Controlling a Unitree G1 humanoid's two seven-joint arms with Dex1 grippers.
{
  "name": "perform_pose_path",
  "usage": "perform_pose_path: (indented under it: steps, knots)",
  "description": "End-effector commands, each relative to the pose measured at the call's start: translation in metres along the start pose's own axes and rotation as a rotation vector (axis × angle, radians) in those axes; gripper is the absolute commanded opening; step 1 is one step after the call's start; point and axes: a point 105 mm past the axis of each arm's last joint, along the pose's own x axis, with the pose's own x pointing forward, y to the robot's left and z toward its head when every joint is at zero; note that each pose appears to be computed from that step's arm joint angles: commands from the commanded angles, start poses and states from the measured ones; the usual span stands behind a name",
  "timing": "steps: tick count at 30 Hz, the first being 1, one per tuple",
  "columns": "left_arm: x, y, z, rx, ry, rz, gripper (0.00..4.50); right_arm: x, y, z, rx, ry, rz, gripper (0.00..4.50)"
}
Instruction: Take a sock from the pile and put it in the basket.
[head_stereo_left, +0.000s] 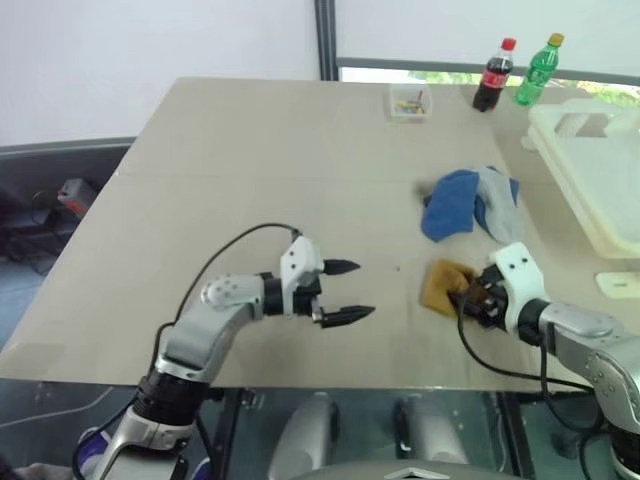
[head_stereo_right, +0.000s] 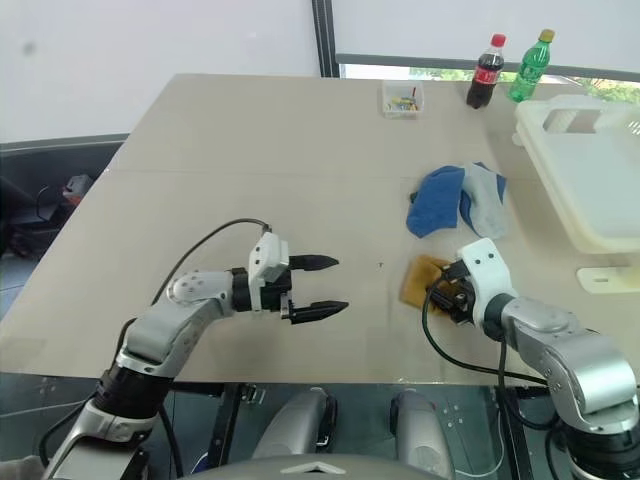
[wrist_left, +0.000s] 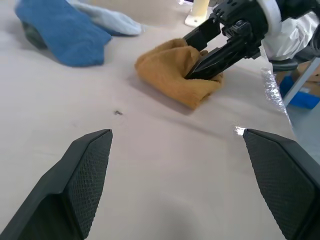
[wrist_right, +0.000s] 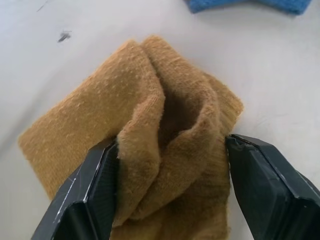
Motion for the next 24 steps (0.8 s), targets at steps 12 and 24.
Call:
perform_pose_path:
  steps: [12, 24]
  knots:
    - [0.003, -0.009, 0.038, 0.117, -0.162, 0.001, 4.5, 0.02, 0.012, -0.037, 0.162, 0.154, 0.126, 0.11]
    - [0.024, 0.01, 0.085, 0.134, -0.378, 0.097, 4.5, -0.028, -0.089, 0.123, 0.512, -0.682, -0.112, 0.1]
